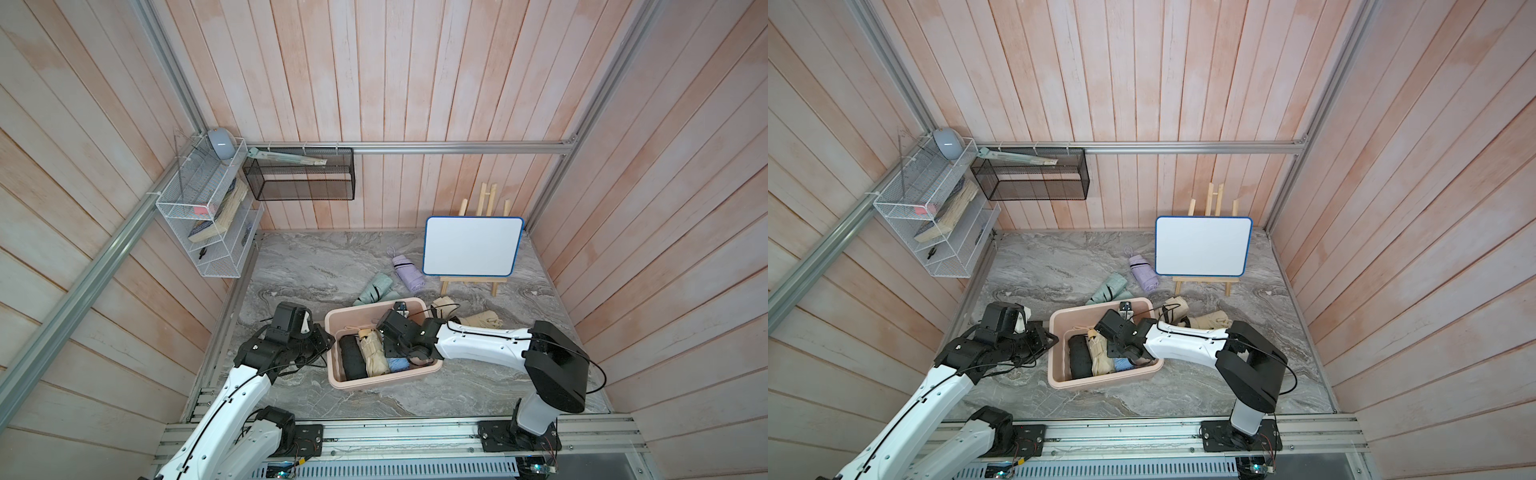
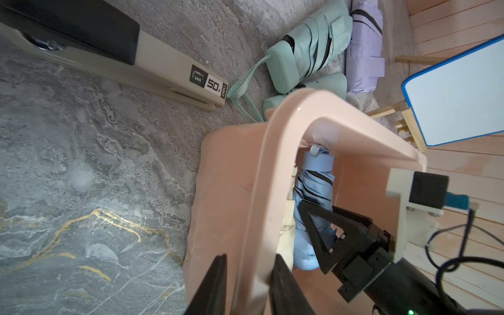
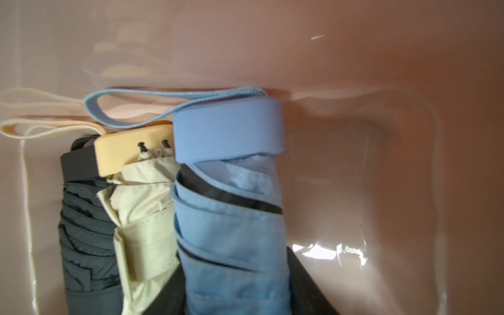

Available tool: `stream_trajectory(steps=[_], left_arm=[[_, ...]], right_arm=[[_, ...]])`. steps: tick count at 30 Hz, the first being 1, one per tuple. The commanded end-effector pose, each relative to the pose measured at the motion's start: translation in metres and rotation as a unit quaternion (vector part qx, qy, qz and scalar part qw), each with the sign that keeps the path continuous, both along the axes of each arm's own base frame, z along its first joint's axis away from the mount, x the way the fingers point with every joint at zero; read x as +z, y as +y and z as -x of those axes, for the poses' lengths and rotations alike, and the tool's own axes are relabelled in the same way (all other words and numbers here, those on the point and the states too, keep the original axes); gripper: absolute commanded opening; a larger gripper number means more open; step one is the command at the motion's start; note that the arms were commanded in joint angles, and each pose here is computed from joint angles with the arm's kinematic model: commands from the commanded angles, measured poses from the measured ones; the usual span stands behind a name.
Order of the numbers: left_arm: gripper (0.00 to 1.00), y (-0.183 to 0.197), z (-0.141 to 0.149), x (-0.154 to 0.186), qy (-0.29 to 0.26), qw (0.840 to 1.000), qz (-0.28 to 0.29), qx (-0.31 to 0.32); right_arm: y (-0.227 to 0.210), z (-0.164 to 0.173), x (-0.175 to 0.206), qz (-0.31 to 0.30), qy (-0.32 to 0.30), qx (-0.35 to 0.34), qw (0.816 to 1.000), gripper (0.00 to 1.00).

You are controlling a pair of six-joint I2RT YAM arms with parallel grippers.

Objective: Put the umbrella into the storage box
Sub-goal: Place the umbrella in the storage box.

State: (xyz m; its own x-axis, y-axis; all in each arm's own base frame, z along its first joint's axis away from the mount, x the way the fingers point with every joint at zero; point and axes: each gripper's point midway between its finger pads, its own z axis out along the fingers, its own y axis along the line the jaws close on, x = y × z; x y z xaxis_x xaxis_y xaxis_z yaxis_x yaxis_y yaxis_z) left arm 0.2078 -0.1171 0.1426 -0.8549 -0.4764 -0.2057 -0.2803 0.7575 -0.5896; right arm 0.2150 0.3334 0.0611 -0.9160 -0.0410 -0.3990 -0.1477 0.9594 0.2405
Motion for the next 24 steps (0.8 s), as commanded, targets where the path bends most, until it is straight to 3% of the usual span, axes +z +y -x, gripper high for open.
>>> stream_trajectory(steps=[1, 7, 12, 19, 24], left_arm=[[0.29, 0.001, -0.002, 0.001, -0.005, 1.000, -0.004, -0.002], [0.28, 0.003, -0.005, 0.003, -0.008, 1.000, -0.014, 0.000], [0.28, 0.008, -0.013, 0.009, -0.021, 0.999, -0.044, -0.011], [0.24, 0.016, -0.017, 0.009, -0.026, 0.996, -0.084, -0.025], [0.22, 0.022, -0.018, 0.006, -0.023, 0.994, -0.107, -0.026]], right_arm=[[0.009, -0.010, 0.001, -0.003, -0.022, -0.002, 1.000, 0.50], [0.014, -0.011, 0.006, -0.005, -0.026, 0.012, 1.000, 0.75], [0.017, -0.014, 0.034, -0.021, -0.048, 0.026, 0.998, 0.85], [0.013, -0.020, 0.097, -0.063, -0.081, 0.048, 0.994, 0.88], [-0.014, -0.031, 0.143, -0.094, -0.111, 0.029, 0.989, 0.87]])
